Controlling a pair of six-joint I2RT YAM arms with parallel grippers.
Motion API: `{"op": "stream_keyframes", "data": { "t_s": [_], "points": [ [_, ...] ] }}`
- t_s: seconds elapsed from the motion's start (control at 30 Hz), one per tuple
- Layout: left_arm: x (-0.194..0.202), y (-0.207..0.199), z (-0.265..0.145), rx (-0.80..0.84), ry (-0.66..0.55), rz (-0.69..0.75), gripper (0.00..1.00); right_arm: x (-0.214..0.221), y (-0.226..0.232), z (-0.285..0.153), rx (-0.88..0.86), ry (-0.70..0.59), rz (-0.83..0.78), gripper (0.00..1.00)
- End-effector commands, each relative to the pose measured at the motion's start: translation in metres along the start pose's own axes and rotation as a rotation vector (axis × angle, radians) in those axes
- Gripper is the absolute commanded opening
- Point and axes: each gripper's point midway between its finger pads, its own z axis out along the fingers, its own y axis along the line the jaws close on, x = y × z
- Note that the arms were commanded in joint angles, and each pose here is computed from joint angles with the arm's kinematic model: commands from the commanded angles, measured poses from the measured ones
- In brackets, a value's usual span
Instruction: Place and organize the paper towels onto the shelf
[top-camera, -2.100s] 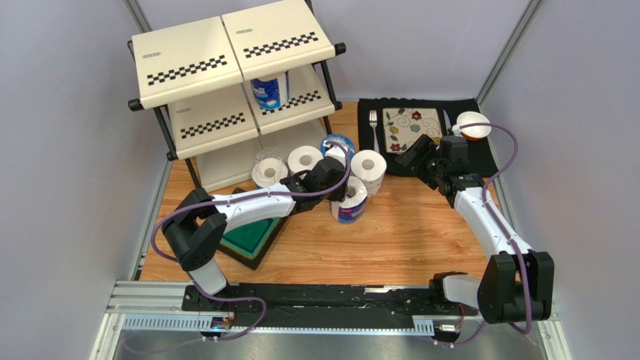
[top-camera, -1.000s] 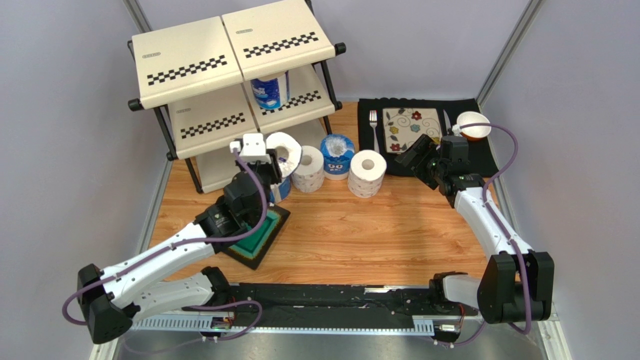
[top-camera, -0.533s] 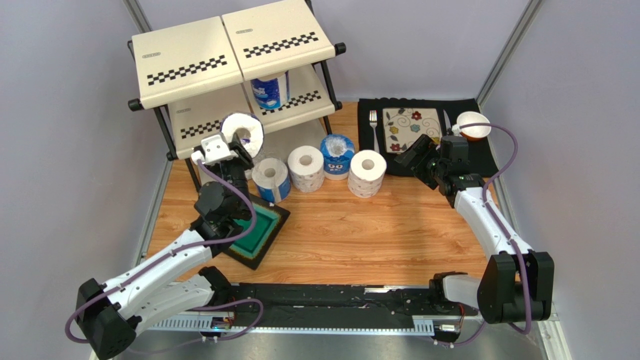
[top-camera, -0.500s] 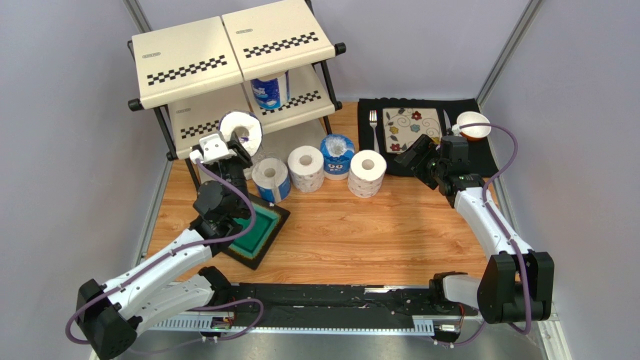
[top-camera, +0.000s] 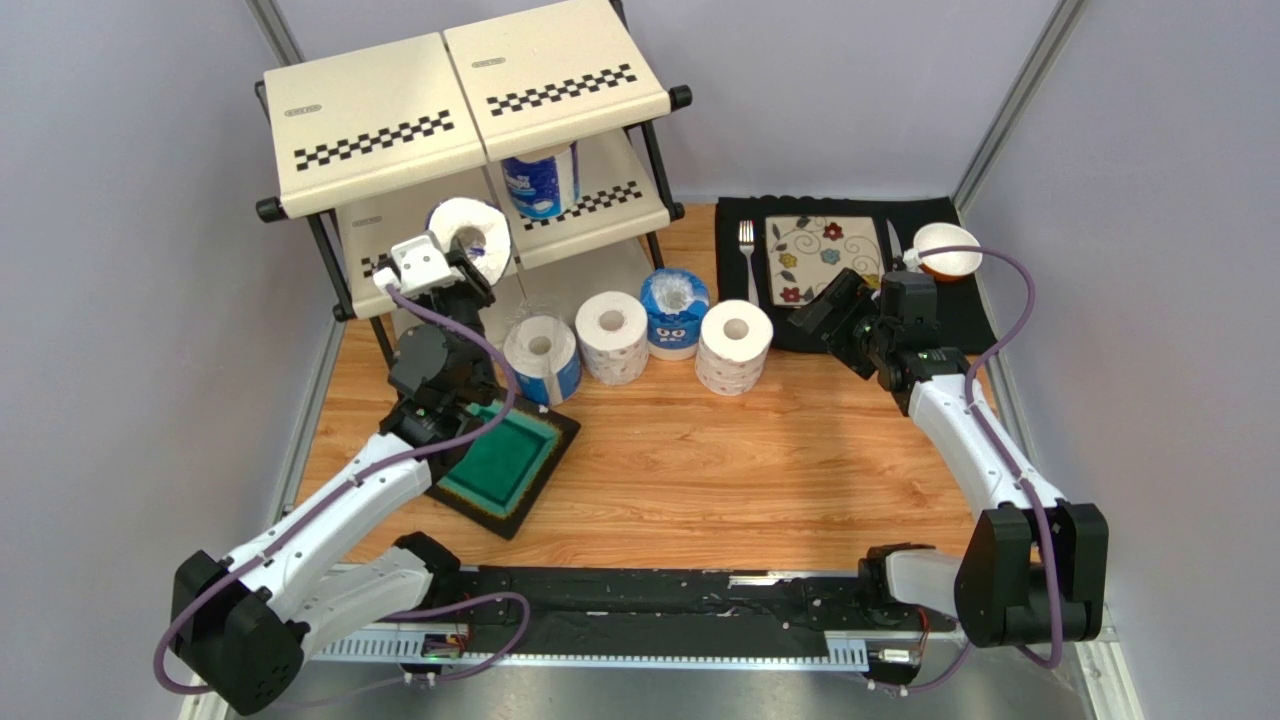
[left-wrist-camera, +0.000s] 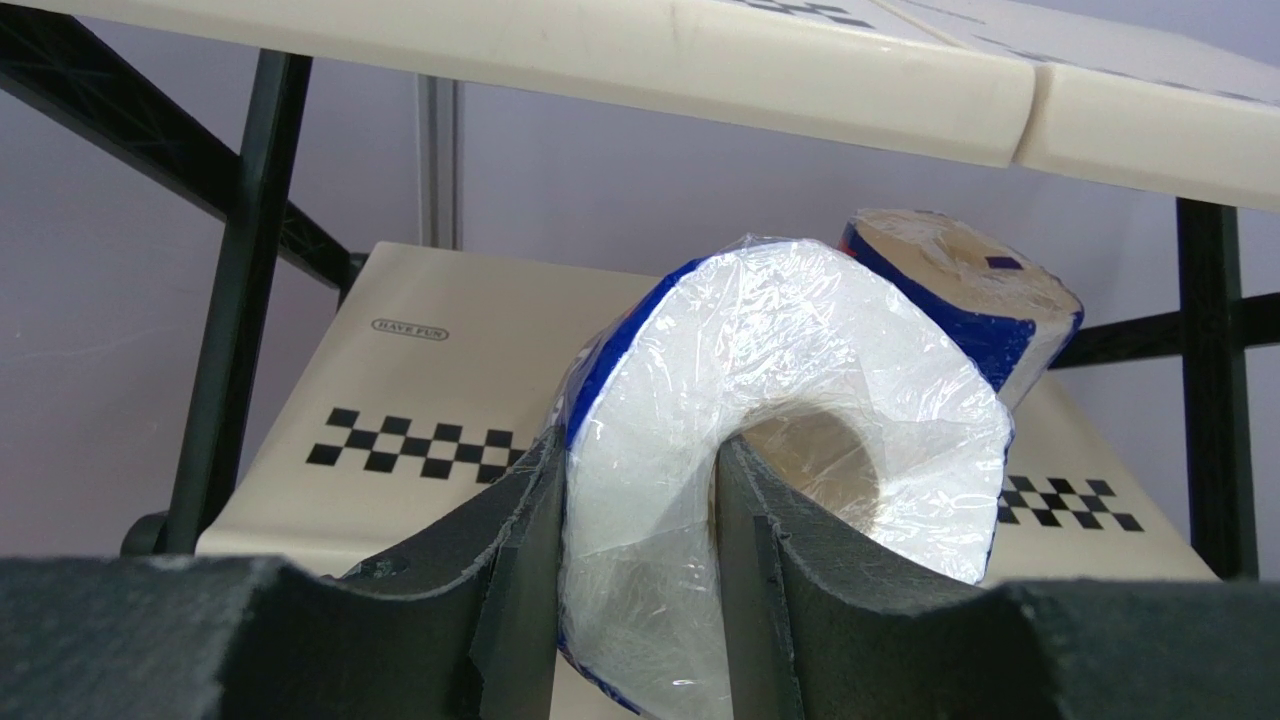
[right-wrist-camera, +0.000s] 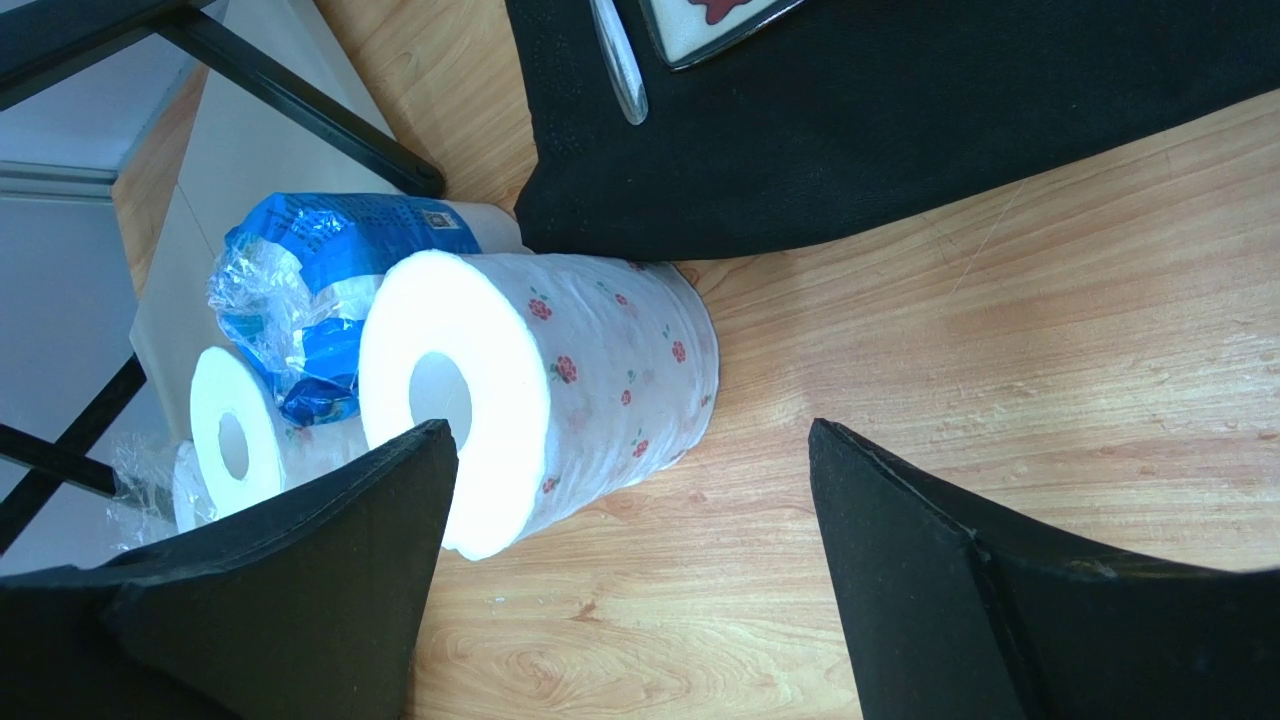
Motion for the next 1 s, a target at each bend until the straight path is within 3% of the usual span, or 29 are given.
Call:
{"op": "stream_keyframes", "data": {
  "t_s": [0.0,0.97],
  "points": [
    [-0.039,-0.005,0.014,0.023,-0.083,-0.119,0.19,-0.008,0.009,-0.001,-0.034,-0.026,0.007,0.91],
    [-0.016,-0.006,0.068,0.020,-0.033,-0.149,0.18,-0.009,0.011,-0.001,-0.044,-0.021,0.014,0.91]
  ]
}}
